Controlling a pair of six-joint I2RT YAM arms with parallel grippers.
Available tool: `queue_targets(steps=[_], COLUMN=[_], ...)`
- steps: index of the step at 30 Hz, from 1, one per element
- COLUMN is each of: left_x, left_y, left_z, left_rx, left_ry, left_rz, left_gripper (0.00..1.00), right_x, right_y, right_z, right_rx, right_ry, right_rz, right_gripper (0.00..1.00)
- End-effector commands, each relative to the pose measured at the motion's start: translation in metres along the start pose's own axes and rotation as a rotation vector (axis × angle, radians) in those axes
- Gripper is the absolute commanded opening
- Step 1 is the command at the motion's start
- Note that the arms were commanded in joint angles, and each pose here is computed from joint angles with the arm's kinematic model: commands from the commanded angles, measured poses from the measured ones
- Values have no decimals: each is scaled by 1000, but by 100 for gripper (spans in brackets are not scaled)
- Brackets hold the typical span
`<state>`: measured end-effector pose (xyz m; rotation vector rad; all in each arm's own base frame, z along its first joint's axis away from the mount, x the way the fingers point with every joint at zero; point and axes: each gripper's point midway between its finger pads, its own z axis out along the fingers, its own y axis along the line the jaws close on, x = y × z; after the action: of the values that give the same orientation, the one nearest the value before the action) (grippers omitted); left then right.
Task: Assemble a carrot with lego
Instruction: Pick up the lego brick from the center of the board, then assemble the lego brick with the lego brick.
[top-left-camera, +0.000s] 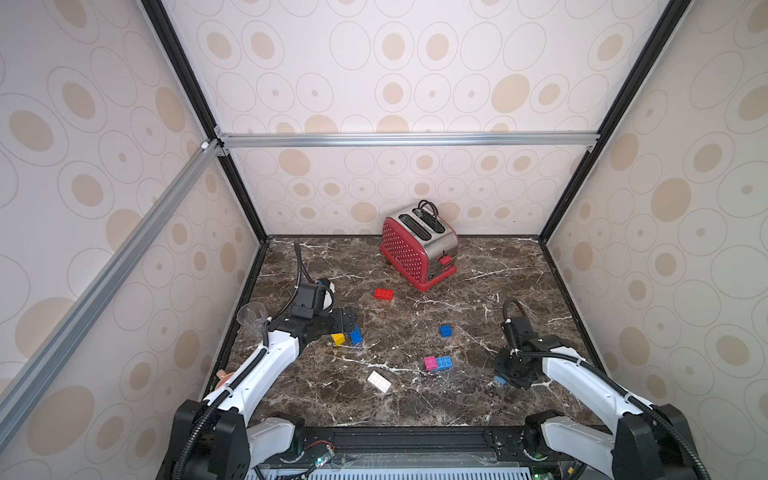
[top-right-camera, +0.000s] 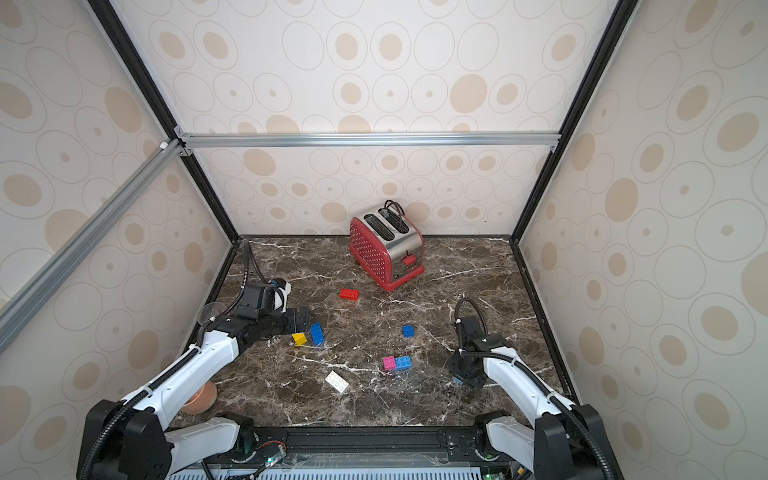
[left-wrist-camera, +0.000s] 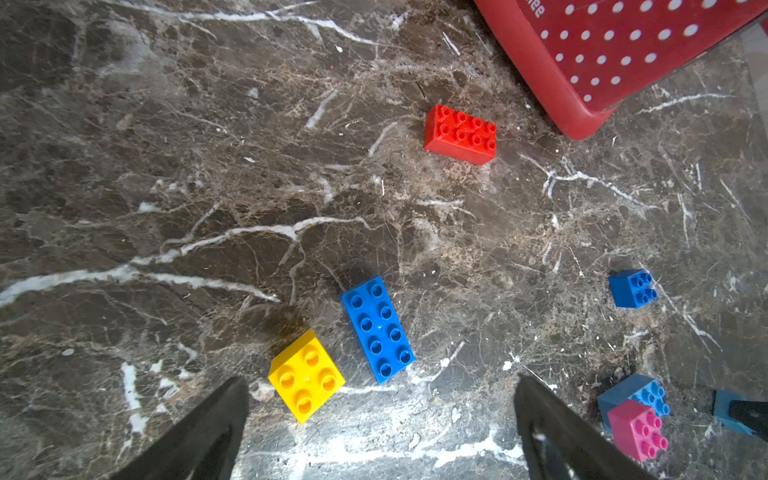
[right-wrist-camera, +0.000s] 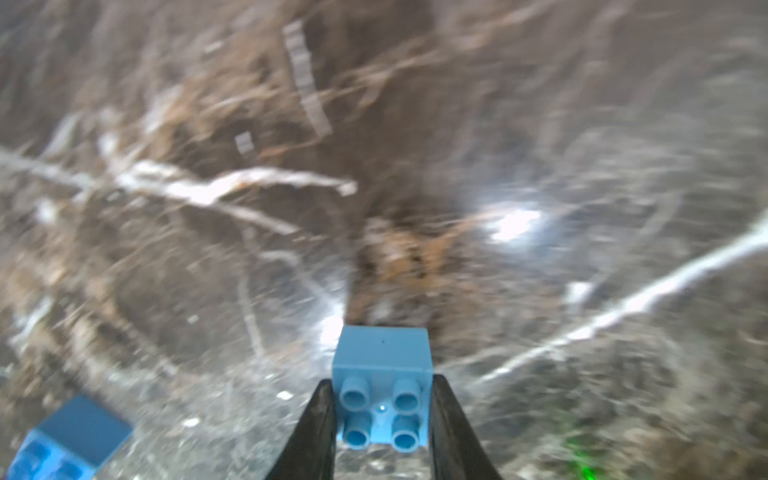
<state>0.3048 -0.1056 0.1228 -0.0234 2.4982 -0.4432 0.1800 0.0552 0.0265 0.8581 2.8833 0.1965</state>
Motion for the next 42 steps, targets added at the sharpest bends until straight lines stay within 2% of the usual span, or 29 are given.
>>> queue_targets(steps=[1, 7, 12, 18, 26, 42], left_x=[-3, -2, -1, -1, -1, -2], left_y=[-6, -6, -7, -7, -6, -6], left_z=[0, 2, 2, 1, 2, 4], left_rx=[21, 23, 25, 23, 18, 16], left_ry=[11, 20, 24, 24, 25, 29], left_rz=[4, 2, 2, 6, 6, 7], left_gripper=[99, 99, 99, 99, 99, 99], right_x=[7, 21, 28, 32, 31, 38], right_y=[41, 87, 115, 129, 133, 121], right_z=[-6, -12, -13, -13, -13, 5], right_rx=[-108, -133, -145, -126, -86, 25], right_ry=[33, 60, 86, 129, 145, 145], right_rz=[-155, -410, -553, -694, -768, -753], right_gripper=[21, 20, 21, 22, 22, 19])
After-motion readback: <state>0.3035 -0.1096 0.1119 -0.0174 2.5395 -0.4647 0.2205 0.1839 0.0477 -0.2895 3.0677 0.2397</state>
